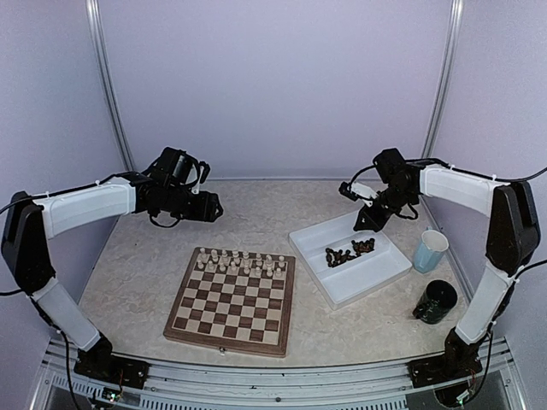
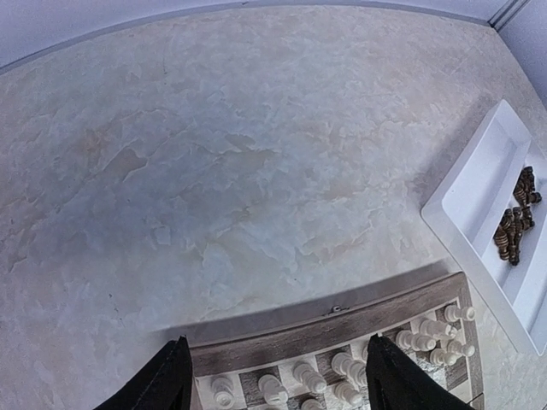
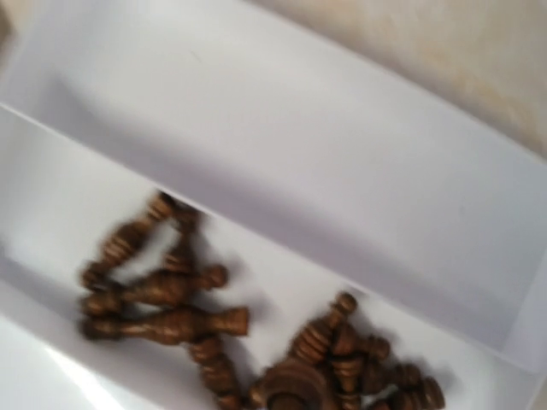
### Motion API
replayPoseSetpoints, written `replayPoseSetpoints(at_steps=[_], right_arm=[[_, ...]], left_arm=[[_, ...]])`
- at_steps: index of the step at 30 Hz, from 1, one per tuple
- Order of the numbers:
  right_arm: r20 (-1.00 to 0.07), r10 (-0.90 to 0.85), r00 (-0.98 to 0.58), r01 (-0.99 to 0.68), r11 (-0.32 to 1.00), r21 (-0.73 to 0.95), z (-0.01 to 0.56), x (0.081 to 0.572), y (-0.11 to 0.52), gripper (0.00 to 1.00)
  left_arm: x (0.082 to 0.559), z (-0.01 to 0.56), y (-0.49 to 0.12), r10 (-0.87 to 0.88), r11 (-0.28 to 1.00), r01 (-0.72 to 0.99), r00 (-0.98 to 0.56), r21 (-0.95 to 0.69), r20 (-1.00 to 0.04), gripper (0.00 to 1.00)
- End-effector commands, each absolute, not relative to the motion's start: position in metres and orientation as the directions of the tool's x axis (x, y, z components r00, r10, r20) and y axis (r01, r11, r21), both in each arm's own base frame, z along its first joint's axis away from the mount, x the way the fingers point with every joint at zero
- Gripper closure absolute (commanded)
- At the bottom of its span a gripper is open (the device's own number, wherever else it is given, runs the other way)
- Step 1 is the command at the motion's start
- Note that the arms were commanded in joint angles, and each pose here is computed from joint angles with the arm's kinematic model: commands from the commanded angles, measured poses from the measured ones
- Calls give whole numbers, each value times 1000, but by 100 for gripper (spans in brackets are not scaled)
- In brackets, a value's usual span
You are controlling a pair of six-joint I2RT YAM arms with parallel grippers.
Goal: Set up the chess pieces on the board
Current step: Pick up the pawn from the storage box, then place the pawn at a7.
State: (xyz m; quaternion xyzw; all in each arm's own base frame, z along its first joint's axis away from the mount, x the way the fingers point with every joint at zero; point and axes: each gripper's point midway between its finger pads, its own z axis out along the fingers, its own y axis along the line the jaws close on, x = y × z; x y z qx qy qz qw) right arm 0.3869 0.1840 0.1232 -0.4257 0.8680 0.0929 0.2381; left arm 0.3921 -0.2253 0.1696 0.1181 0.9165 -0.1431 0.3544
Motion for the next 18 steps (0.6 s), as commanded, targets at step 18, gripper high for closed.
replayPoseSetpoints(at_steps=[18], right_arm=[[-539,-842,27,-997,-62,46,159,260,323,99]], left_arm=[[409,164,-200,64,934,287,-720,-213,-691,31]])
